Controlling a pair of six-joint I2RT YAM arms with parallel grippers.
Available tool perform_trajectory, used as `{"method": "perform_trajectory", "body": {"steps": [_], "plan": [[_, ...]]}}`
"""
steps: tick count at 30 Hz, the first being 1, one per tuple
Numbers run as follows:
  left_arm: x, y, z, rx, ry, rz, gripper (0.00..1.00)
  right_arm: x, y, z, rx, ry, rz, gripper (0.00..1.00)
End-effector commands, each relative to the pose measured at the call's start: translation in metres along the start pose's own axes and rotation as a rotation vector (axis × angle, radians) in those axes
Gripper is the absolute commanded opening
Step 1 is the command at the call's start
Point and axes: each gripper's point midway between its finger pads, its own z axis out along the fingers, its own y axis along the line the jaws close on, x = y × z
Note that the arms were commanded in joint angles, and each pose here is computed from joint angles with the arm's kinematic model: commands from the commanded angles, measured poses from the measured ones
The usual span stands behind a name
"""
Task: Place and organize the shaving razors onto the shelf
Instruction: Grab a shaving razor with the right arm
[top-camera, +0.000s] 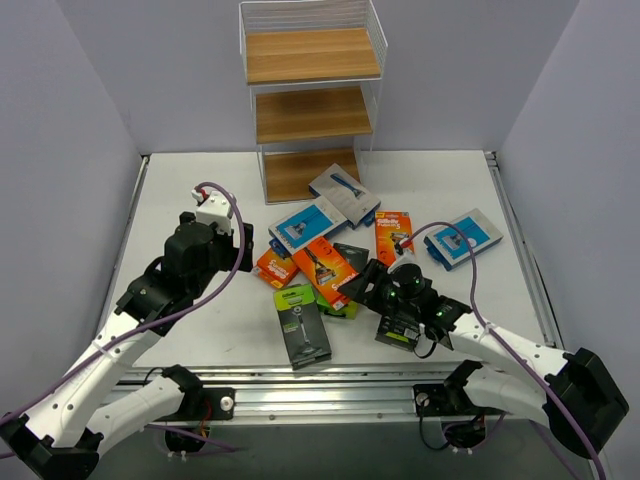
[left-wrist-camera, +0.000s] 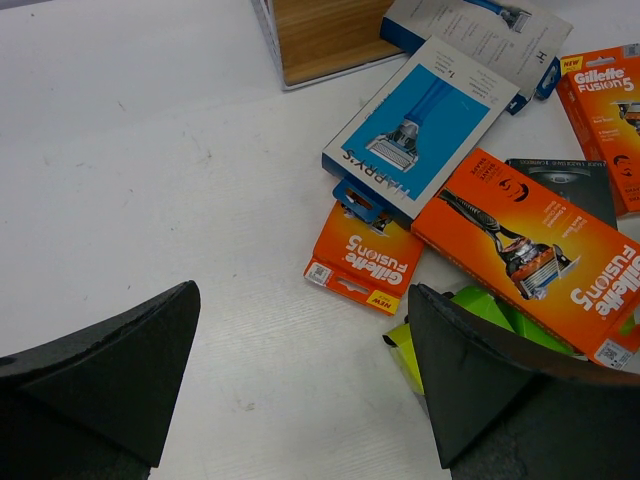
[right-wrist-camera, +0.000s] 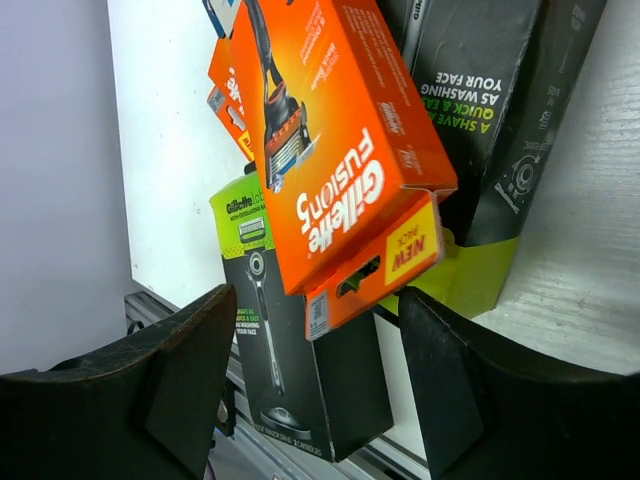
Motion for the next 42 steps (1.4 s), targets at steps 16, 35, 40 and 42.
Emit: {"method": "perform_trajectory", "body": {"steps": [16, 35, 40, 42], "plan": [[-0.024, -0.002, -0.008, 0.022, -0.061, -0.038, 0.94, 0.002, -0.003, 0.014, 0.003, -0.001, 0.006, 0.57], [-0.022, -0.006, -0.006, 0.04, -0.053, -0.043, 0.94, -0.001, 0.0, 0.031, -0.004, -0.017, 0.059, 0.34], [-0.024, -0.007, -0.008, 0.047, -0.059, -0.047, 0.94, -0.006, 0.003, 0.03, -0.01, -0.039, 0.069, 0.27], [-0.024, -0.005, -0.008, 0.039, -0.06, -0.047, 0.94, -0.008, 0.005, 0.03, -0.015, -0.045, 0.072, 0.23]]}}
